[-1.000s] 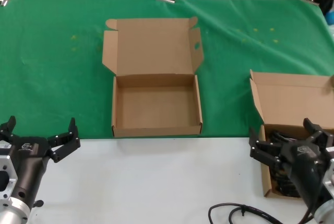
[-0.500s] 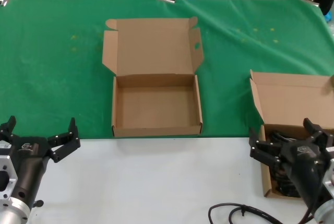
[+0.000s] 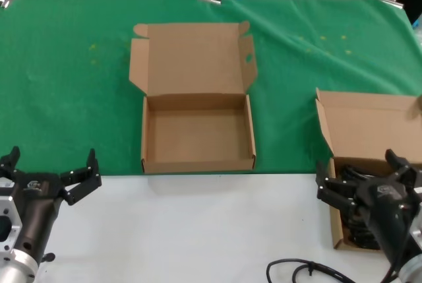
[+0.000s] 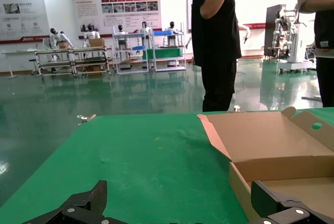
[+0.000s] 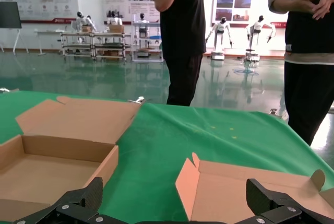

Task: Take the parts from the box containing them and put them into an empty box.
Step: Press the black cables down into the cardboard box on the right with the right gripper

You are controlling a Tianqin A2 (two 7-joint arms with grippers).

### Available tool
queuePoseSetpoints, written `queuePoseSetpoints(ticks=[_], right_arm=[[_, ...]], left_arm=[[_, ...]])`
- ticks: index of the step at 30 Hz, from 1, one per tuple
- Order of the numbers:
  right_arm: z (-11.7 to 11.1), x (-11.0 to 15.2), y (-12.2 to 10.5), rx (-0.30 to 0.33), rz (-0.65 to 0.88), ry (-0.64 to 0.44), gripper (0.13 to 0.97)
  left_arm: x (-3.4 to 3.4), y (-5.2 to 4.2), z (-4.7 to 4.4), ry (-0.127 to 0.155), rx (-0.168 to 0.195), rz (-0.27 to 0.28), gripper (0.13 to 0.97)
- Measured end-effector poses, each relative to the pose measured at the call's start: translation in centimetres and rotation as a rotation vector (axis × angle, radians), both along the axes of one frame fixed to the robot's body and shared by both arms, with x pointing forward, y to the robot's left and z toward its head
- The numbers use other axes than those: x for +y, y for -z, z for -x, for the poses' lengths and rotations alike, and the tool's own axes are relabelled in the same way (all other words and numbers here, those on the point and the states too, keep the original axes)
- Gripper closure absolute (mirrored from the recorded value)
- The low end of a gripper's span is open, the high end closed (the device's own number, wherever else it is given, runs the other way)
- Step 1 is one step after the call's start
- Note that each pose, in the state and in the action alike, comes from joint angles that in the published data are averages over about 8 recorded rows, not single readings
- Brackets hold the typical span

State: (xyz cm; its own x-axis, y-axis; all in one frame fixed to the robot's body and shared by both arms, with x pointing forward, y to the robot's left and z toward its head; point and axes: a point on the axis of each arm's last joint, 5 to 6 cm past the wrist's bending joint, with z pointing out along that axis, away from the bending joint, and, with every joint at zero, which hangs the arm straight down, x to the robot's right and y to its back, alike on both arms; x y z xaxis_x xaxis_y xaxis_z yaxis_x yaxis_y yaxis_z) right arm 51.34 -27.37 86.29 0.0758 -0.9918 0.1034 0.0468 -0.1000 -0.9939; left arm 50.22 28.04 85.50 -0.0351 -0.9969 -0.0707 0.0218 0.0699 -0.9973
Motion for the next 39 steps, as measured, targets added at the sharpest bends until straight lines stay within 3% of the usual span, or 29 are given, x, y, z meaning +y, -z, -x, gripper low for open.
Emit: queuePoseSetpoints(ticks=[10, 16, 31, 39], right_arm=[[0.7, 0.0, -0.7, 0.004, 0.029, -0.022, 0.13], [0.5, -0.5, -1.4, 0.041, 0.117, -0.069, 0.13], [-1.2, -4.6, -4.4, 0.244, 0.531, -0.23, 0.13], [-2.2, -7.1, -6.7, 0.238, 0.76, -0.274, 0.13]], left_arm=[[0.0, 0.0, 0.0, 0.0, 0.0, 0.0, 0.132], [0.0, 0.0, 0.0, 0.0, 0.0, 0.0, 0.132], [0.0, 0.0, 0.0, 0.0, 0.0, 0.0, 0.132], [0.0, 0.0, 0.0, 0.0, 0.0, 0.0, 0.132]])
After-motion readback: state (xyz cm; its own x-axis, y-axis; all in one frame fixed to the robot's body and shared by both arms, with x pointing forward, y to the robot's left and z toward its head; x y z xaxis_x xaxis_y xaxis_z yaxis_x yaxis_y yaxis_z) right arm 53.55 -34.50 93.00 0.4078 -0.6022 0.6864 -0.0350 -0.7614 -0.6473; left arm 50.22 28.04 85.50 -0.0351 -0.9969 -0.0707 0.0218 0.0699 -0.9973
